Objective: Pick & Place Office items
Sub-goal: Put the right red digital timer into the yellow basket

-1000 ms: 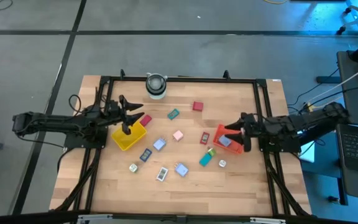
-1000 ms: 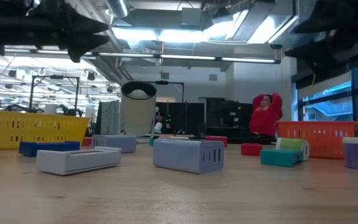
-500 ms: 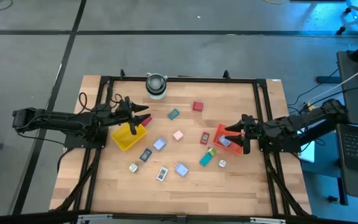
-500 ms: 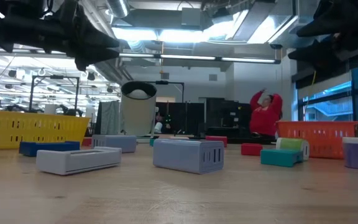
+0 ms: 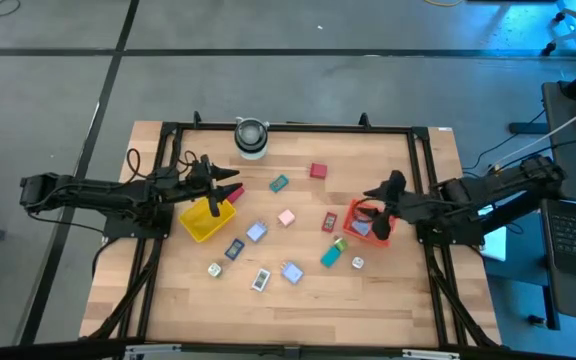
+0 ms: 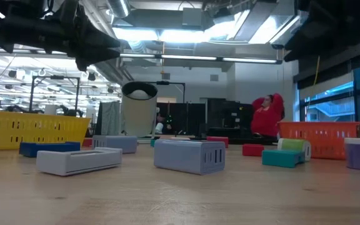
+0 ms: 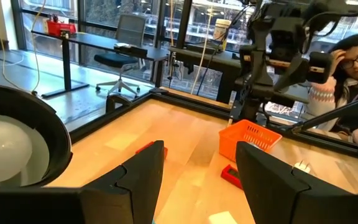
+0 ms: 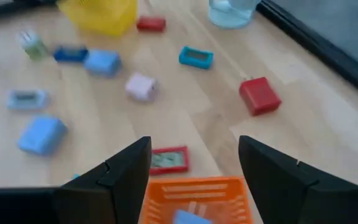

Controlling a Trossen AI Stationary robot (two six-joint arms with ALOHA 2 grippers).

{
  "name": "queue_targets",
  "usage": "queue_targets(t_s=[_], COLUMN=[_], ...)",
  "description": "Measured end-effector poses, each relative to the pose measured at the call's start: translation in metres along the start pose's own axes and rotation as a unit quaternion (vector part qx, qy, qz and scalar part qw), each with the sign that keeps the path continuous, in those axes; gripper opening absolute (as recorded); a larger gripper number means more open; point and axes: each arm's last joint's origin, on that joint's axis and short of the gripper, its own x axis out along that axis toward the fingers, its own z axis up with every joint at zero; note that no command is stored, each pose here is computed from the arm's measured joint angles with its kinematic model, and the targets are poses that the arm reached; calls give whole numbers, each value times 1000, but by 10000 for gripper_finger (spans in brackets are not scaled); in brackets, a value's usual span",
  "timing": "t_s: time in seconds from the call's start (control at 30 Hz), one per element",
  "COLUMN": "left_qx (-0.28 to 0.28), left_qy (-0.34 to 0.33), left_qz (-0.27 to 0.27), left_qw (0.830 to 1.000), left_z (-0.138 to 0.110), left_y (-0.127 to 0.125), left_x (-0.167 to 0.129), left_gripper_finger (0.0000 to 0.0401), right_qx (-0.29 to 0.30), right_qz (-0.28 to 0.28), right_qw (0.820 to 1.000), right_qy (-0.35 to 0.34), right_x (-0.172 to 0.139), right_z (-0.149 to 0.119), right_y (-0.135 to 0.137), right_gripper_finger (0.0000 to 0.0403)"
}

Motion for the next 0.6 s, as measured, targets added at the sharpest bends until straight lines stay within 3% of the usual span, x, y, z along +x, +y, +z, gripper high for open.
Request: queue_targets(t_s=[0.07, 0.23, 0.43, 0.6], left_qx=[6, 11, 15, 15], left_qy=[0, 0, -1, 0], left_qz=[0, 0, 0, -5], left_qw=[1000, 1000, 1000, 1000], left_z=[0, 0, 0, 0], left_y=[0, 0, 0, 0], left_x=[0, 0, 0, 0], left_gripper_finger=[196, 196, 196, 196], right_qx=[-49, -159, -193, -226], right_qz=[3, 100, 191, 212], right_qw=[998, 977, 944, 923], right_qy=[27, 105, 187, 227], right_x=[5, 31, 73, 107], right_z=[11, 25, 31, 36], right_y=[5, 21, 30, 36], right_gripper_finger=[245, 245, 245, 245])
